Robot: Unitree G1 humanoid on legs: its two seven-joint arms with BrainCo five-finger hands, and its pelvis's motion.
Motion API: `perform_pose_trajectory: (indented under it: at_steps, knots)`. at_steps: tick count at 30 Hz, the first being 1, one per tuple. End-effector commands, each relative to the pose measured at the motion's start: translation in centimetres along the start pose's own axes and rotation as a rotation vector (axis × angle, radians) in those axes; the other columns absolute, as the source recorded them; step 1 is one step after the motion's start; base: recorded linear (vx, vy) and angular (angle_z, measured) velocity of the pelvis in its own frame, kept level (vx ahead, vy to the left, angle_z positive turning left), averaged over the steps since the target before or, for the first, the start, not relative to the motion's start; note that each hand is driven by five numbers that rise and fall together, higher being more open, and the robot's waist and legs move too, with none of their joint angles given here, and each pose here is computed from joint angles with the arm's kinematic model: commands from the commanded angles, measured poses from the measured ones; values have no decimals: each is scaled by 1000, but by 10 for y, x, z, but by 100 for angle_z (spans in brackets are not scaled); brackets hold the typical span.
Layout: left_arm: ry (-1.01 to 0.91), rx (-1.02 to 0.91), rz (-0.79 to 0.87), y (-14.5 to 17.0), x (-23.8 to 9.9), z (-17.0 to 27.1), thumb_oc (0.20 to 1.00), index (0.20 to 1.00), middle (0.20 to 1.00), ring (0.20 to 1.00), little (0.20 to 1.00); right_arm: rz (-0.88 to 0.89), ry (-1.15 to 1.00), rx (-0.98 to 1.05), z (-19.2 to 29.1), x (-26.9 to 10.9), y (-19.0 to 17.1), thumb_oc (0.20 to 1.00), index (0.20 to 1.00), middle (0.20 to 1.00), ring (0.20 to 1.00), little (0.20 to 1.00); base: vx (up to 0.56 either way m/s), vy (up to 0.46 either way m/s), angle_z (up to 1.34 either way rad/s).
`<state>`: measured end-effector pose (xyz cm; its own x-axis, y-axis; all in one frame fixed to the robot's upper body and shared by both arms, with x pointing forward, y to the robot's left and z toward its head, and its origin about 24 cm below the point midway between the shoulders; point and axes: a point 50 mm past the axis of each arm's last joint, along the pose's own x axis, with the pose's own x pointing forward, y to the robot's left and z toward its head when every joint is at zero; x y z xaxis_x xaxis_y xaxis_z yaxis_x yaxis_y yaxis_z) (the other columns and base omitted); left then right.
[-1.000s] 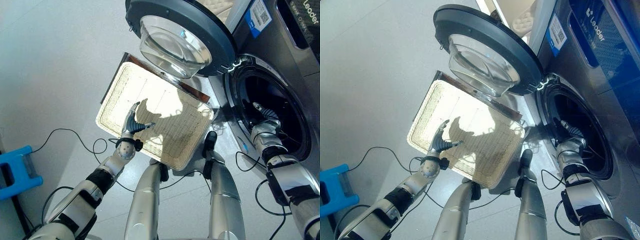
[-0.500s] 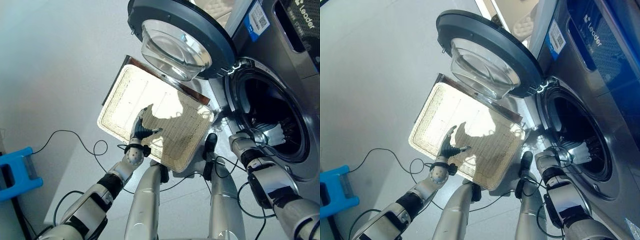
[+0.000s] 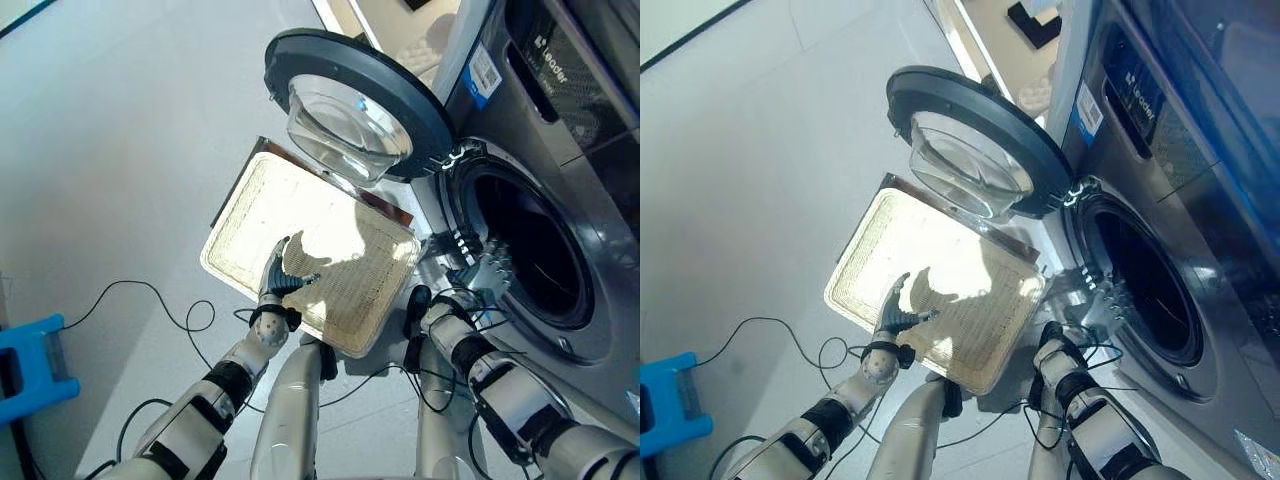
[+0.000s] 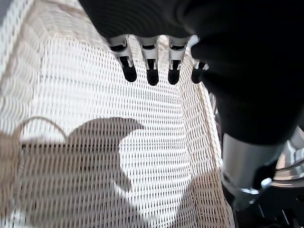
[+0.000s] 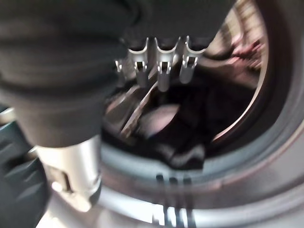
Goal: Put the clothes into the washing machine.
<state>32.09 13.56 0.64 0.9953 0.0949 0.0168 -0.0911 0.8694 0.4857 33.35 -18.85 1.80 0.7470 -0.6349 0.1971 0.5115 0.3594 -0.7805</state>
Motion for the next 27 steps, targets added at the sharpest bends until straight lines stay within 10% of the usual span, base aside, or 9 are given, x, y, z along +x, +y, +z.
perform_pose_trajectory:
  at_steps: [1, 27]
  knots:
    - [-27, 20, 6, 5, 4, 0, 1000, 1000, 1000, 1000, 1000, 143, -76, -36, 3, 7, 3, 1000, 1000, 1000, 1000, 1000, 28, -63, 6]
    - [473, 177, -336, -16, -94, -120, 1000, 1000, 1000, 1000, 1000, 637, 25, -352, -109, -84, 37, 1000, 1000, 1000, 1000, 1000, 84, -57, -2]
